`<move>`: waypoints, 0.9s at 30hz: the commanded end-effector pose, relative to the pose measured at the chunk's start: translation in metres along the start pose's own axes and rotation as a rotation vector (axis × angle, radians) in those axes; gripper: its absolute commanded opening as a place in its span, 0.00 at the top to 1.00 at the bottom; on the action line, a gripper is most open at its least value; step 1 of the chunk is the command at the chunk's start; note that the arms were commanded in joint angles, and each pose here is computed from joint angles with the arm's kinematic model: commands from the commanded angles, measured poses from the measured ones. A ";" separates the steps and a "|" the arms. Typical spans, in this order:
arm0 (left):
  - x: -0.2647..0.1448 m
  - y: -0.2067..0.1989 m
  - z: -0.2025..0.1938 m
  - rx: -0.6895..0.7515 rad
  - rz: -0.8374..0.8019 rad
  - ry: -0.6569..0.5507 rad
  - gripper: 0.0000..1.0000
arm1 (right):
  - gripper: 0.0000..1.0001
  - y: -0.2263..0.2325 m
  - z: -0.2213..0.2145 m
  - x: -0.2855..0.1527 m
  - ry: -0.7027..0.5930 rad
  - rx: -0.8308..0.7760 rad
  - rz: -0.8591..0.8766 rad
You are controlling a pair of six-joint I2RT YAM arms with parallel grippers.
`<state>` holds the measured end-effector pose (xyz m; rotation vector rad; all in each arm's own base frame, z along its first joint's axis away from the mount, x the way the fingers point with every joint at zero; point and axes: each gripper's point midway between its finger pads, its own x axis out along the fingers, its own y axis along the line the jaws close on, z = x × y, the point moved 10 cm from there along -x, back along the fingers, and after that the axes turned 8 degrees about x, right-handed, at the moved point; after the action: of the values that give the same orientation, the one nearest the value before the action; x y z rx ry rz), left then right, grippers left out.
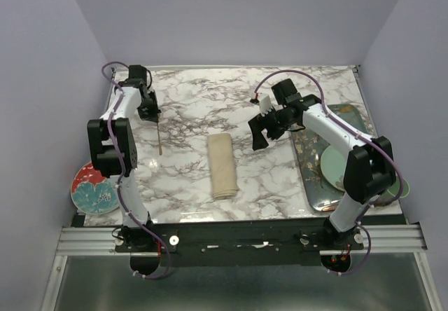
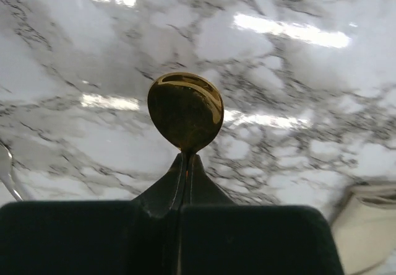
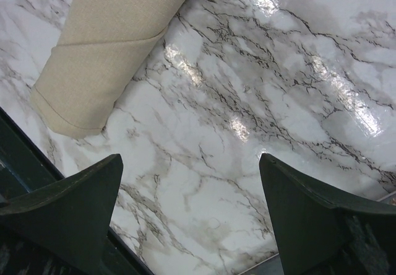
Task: Fold the napkin into a case and place the utensils inside
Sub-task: Pick up the spoon from the corner of the board, then insert the spoon at the center of the board.
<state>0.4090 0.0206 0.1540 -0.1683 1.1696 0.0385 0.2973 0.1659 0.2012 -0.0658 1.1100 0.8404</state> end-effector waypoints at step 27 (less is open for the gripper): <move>-0.053 -0.218 -0.080 0.040 -0.156 -0.507 1.00 | 0.00 0.008 -0.042 -0.007 -0.028 0.086 0.014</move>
<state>0.3339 -0.1980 0.2061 -0.2062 0.7125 -0.1287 0.2649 0.1517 0.1812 0.0001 1.1616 0.8018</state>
